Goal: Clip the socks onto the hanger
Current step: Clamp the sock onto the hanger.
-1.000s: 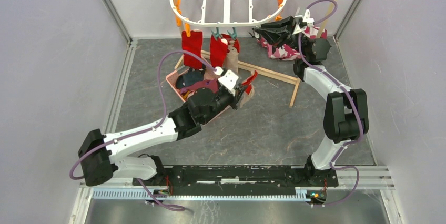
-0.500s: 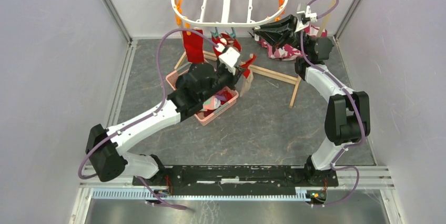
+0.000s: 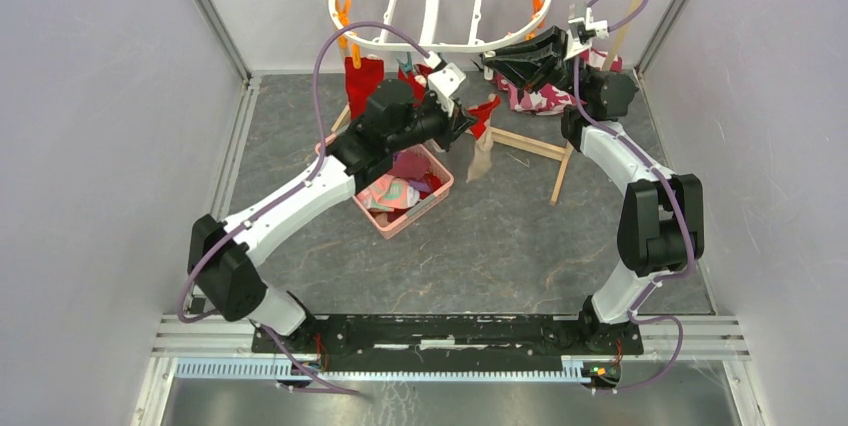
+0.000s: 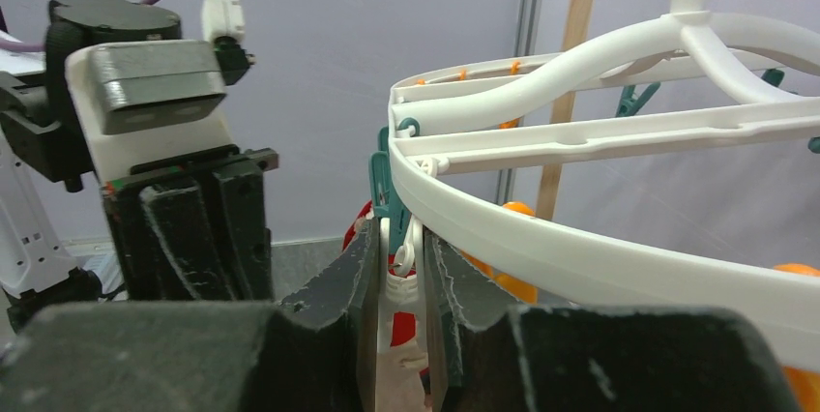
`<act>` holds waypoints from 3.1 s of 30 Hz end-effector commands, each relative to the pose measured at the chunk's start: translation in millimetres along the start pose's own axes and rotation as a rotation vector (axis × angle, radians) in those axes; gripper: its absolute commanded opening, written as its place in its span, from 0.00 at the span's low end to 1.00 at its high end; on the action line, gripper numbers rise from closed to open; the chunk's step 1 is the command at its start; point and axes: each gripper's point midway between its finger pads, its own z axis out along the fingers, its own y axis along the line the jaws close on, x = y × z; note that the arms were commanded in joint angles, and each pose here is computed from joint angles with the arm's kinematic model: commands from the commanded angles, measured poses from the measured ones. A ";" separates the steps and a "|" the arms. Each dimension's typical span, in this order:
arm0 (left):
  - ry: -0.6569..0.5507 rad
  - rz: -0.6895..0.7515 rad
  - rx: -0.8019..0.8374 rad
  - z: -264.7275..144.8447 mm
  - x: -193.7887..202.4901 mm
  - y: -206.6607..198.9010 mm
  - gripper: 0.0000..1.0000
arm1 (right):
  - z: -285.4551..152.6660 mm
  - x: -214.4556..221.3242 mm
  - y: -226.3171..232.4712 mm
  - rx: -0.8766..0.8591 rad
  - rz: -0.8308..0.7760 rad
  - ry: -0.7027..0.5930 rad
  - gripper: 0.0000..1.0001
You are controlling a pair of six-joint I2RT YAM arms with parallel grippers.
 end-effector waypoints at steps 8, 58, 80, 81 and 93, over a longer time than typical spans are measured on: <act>-0.025 -0.088 0.034 16.1 -28.0 13.1 0.02 | 2.3 -16.3 18.3 -0.084 -0.043 -0.026 0.14; 0.050 0.031 0.007 22.4 -32.3 29.0 0.02 | 5.5 -13.0 29.3 -0.184 -0.071 -0.023 0.15; 0.020 0.096 -0.028 26.6 -41.9 38.9 0.02 | 2.8 -5.4 33.3 -0.239 -0.078 -0.020 0.15; 0.020 0.096 -0.033 26.4 -42.1 39.8 0.02 | 2.6 -5.1 32.8 -0.239 -0.078 -0.021 0.15; 0.025 0.061 -0.059 26.9 -41.0 43.6 0.02 | 2.4 -4.7 34.4 -0.246 -0.075 -0.022 0.15</act>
